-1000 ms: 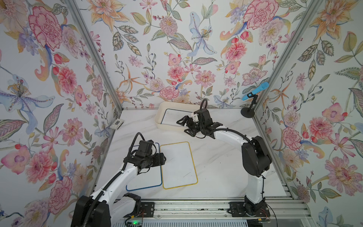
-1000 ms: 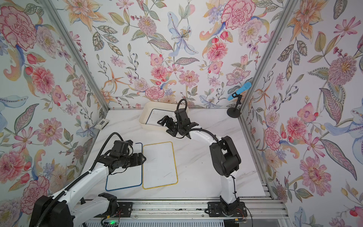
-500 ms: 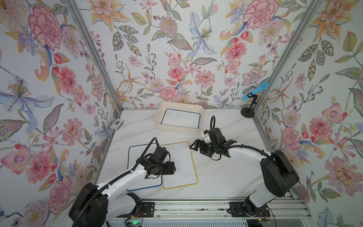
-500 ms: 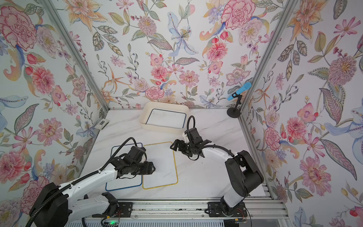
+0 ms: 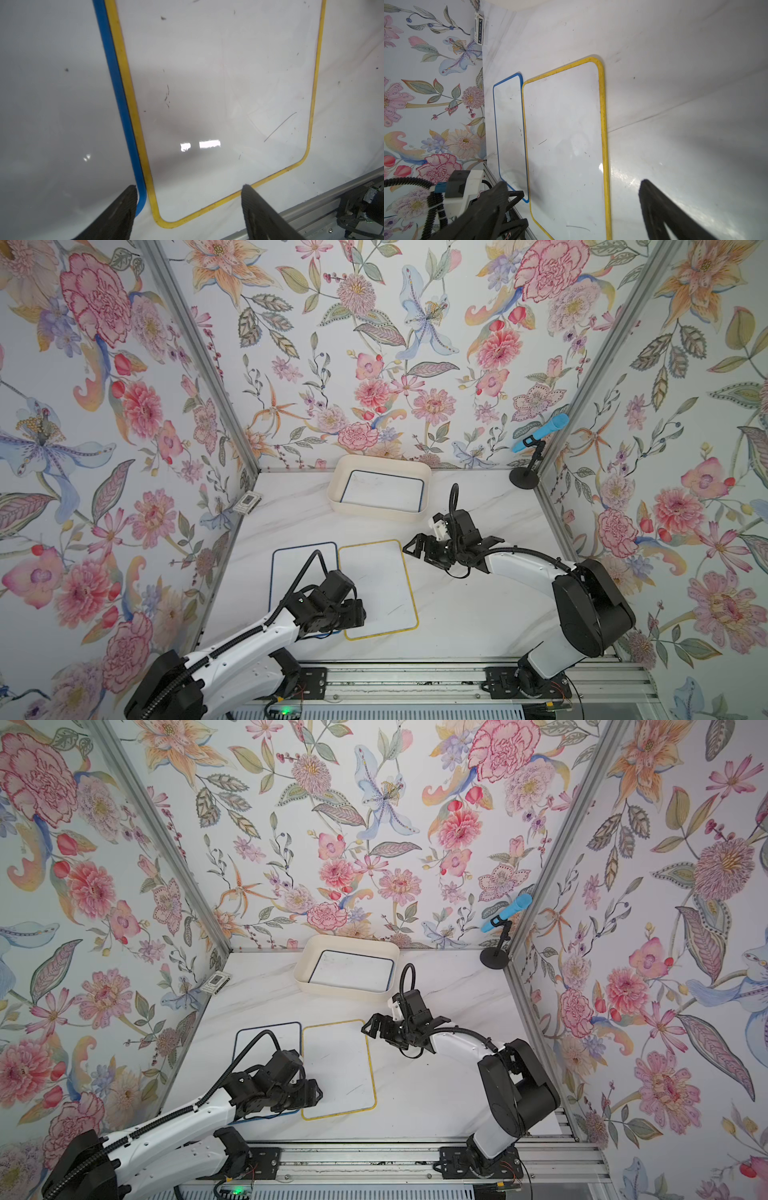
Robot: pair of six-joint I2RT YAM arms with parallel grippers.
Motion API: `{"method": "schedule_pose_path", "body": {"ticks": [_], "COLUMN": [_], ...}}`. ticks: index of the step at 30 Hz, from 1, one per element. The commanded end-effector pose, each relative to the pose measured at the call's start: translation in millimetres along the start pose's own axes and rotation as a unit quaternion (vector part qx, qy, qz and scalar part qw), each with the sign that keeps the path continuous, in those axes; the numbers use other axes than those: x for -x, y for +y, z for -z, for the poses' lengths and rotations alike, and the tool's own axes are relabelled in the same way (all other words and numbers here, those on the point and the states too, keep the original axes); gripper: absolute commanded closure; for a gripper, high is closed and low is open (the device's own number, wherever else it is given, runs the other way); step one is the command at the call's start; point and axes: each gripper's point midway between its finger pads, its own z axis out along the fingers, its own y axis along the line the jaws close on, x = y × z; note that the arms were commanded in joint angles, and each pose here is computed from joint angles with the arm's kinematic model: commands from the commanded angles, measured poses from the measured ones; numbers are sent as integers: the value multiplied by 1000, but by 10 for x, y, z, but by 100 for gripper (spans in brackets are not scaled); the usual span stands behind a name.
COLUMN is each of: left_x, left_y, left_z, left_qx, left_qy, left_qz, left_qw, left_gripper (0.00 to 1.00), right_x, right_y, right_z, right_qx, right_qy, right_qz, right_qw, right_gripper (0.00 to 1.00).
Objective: Put the whiteboard into the storage box
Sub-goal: Move the whiteboard to the center of the board.
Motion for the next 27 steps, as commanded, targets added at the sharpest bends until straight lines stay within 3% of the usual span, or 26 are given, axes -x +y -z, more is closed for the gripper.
{"method": "schedule_pose_path", "body": {"ticks": [1, 11, 21, 27], "left_x": [-137, -281, -343, -114], "left_y": [10, 175, 111, 11], "left_z": [-36, -50, -231, -288], "left_qx": [10, 46, 37, 42], "left_qy": [9, 14, 40, 15], "left_qz": [20, 50, 57, 55], "left_qw": [1000, 998, 997, 998], "left_gripper": [19, 19, 19, 18], "right_x": [33, 86, 159, 126], "right_y": [12, 40, -42, -268], "right_z": [-15, -72, -68, -116], "right_qx": [9, 27, 40, 12], "right_qy": [0, 7, 4, 13], "right_qz": [12, 16, 11, 2], "right_qw": [1000, 999, 999, 1000], "right_gripper": [2, 2, 2, 2]}}
